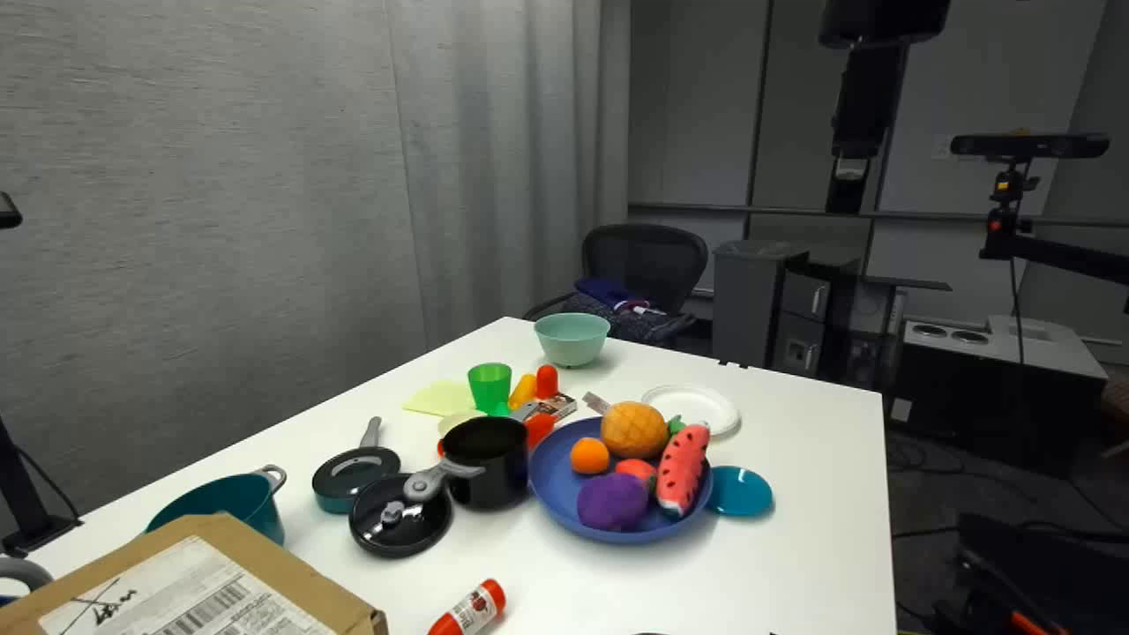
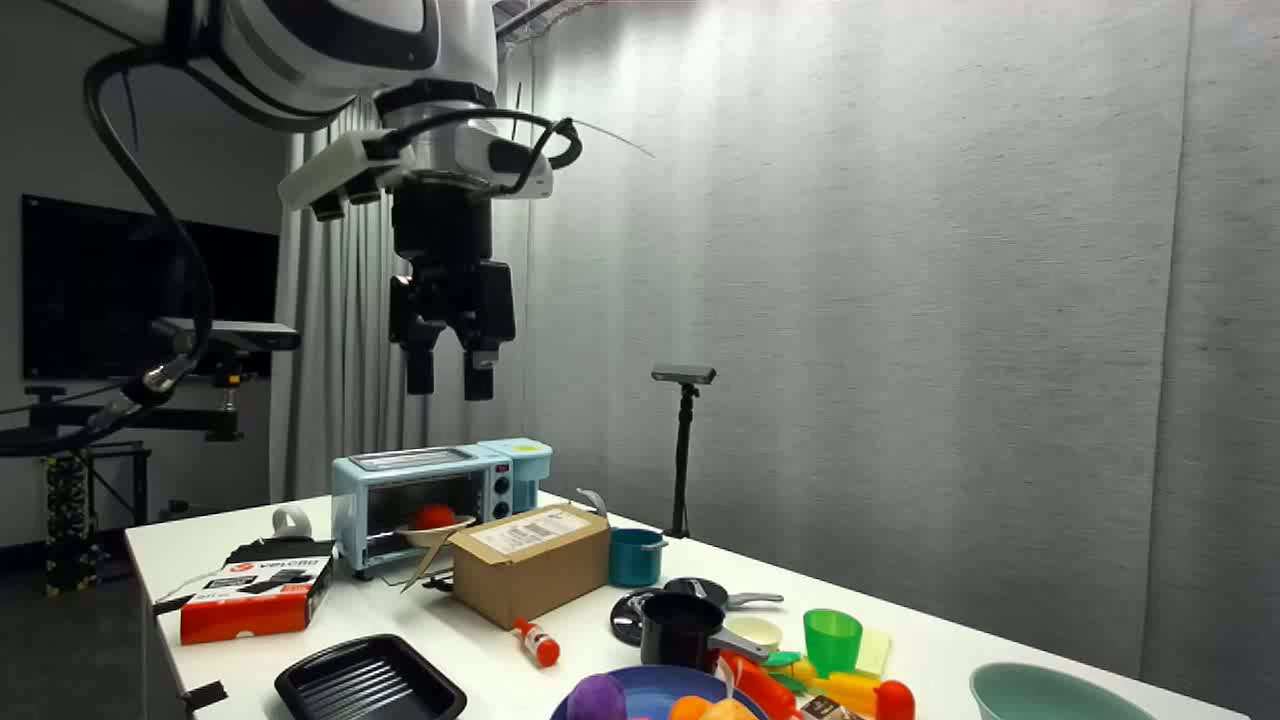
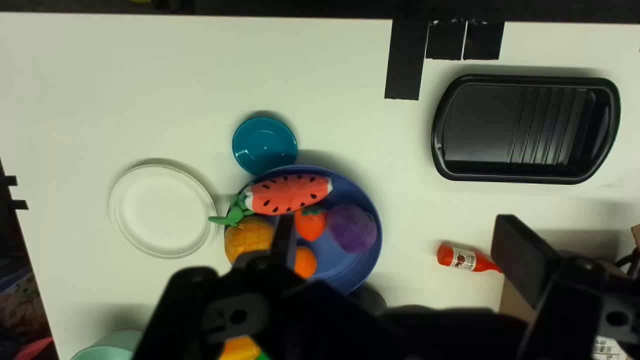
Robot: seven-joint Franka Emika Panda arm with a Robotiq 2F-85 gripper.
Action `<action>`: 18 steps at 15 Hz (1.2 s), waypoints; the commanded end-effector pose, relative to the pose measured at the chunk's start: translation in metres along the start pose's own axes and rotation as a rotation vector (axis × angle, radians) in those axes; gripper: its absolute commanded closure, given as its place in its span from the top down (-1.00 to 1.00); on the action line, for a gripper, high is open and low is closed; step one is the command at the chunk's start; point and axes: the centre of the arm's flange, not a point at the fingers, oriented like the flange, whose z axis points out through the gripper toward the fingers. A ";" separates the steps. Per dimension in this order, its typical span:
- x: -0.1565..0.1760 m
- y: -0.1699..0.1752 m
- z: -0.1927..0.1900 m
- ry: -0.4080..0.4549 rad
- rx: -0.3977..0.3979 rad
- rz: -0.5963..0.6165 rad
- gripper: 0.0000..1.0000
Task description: Remove the plush toys from the blue plate
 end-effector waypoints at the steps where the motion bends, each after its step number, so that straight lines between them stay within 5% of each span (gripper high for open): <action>1: 0.000 0.000 0.001 -0.001 0.000 0.000 1.00; 11: 0.000 0.000 0.001 -0.001 0.000 0.000 1.00; 16: 0.038 -0.015 0.039 0.206 -0.051 0.114 1.00; 18: 0.060 -0.017 0.064 0.222 -0.074 0.172 1.00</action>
